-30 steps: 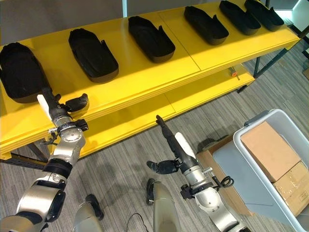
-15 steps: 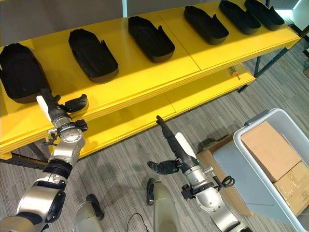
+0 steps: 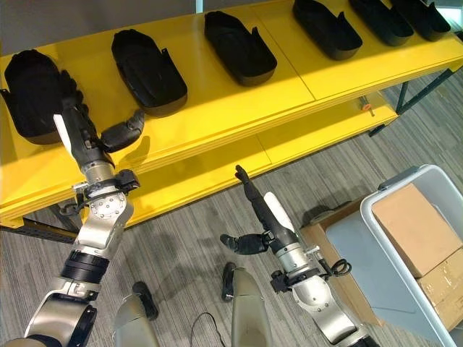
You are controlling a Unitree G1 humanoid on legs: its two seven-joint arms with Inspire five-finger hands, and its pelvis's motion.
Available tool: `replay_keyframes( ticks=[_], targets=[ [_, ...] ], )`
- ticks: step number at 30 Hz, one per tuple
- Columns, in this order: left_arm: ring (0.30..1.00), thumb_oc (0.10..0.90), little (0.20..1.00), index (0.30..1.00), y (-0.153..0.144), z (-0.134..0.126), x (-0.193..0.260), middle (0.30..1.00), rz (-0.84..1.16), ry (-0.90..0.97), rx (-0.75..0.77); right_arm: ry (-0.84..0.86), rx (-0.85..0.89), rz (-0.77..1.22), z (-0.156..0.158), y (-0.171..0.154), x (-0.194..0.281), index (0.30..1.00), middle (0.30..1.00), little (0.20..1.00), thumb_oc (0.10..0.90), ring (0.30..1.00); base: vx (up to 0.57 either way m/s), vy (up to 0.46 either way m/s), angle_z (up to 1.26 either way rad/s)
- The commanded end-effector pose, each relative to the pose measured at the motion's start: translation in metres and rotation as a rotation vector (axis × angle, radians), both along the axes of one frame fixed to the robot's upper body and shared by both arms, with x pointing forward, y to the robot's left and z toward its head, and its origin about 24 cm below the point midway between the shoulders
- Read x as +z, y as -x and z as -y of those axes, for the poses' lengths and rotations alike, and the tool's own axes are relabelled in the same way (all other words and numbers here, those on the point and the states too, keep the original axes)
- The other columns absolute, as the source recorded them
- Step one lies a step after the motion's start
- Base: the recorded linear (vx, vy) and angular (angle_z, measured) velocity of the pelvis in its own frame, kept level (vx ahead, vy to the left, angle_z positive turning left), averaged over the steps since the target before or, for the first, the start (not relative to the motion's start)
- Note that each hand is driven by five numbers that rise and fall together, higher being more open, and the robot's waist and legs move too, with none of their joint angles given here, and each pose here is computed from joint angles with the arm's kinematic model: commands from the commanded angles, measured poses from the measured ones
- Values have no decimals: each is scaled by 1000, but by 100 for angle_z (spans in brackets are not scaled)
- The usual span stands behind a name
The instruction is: Move parts from the plastic box to the shelf.
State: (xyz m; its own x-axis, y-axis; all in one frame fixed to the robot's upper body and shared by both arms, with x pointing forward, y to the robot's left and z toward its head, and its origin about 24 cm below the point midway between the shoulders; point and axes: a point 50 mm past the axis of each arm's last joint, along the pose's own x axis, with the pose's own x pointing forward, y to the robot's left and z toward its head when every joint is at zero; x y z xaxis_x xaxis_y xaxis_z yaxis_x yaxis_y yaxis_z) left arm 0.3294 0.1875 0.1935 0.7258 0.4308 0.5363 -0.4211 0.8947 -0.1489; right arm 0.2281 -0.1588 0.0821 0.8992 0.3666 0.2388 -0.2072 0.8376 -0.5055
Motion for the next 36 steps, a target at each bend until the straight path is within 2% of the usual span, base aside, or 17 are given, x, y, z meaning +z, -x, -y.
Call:
replay_keyframes(
  ticks=[1, 4, 9, 13, 15, 22, 25, 26, 27, 28, 33, 34, 36],
  targets=[
    [1000, 900, 1000, 1000, 19, 21, 51, 1000, 303, -137, -102, -97, 66, 215, -5, 0, 44, 1000, 1000, 1000, 900, 1000, 4, 3, 3],
    [1000, 900, 1000, 1000, 27, 23, 52, 1000, 331, -154, -125, -103, 68, 221, -5, 1, 46, 1000, 1000, 1000, 900, 1000, 0, 7, 7],
    [1000, 900, 1000, 1000, 33, 14, 49, 1000, 315, -273, -60, -100, 59, 226, -4, 0, 46, 1000, 1000, 1000, 900, 1000, -2, 7, 6],
    [1000, 900, 1000, 1000, 31, -5, 45, 1000, 244, -455, 48, -84, 51, 218, 1, 0, 46, 1000, 1000, 1000, 900, 1000, 7, 11, 2],
    [1000, 900, 1000, 1000, 29, -27, 44, 1000, 181, -591, 165, -58, 43, 207, 4, -1, 43, 1000, 1000, 1000, 900, 1000, 9, 31, 2],
    [1000, 900, 1000, 1000, 45, -43, 37, 1000, 179, -603, 199, -53, 31, 198, 8, -1, 42, 1000, 1000, 1000, 900, 1000, 0, 5, 2],
    [1000, 900, 1000, 1000, 59, -43, 23, 1000, 177, -495, 117, -67, 18, 194, 9, -1, 42, 1000, 1000, 1000, 900, 1000, 10, 16, 2],
    [1000, 900, 1000, 1000, 68, -40, 14, 1000, 189, -390, 11, -76, 10, 200, 10, -2, 43, 1000, 1000, 1000, 900, 1000, 0, 0, 0],
    [1000, 900, 1000, 1000, 69, -40, 14, 1000, 189, -390, 11, -75, 11, 199, 10, -2, 43, 1000, 1000, 1000, 900, 1000, 40, 44, 10],
    [1000, 900, 1000, 1000, 78, -37, -1, 1000, 152, -319, -88, -83, -3, 195, 12, -2, 42, 1000, 1000, 1000, 900, 1000, 27, 41, 13],
    [1000, 900, 1000, 1000, 96, -35, -39, 1000, 11, -128, -346, -88, -11, 154, 14, -3, 36, 1000, 1000, 1000, 900, 1000, 48, 52, 17],
    [1000, 900, 1000, 1000, 96, -35, -39, 1000, 11, -127, -346, -88, -11, 154, 14, -3, 36, 1000, 1000, 1000, 900, 1000, 68, 62, 18],
    [1000, 900, 1000, 1000, 104, -32, -62, 1000, -79, -28, -452, -81, -13, 116, 16, -1, 30, 1000, 1000, 1000, 900, 1000, 72, 42, 27]
  ],
)
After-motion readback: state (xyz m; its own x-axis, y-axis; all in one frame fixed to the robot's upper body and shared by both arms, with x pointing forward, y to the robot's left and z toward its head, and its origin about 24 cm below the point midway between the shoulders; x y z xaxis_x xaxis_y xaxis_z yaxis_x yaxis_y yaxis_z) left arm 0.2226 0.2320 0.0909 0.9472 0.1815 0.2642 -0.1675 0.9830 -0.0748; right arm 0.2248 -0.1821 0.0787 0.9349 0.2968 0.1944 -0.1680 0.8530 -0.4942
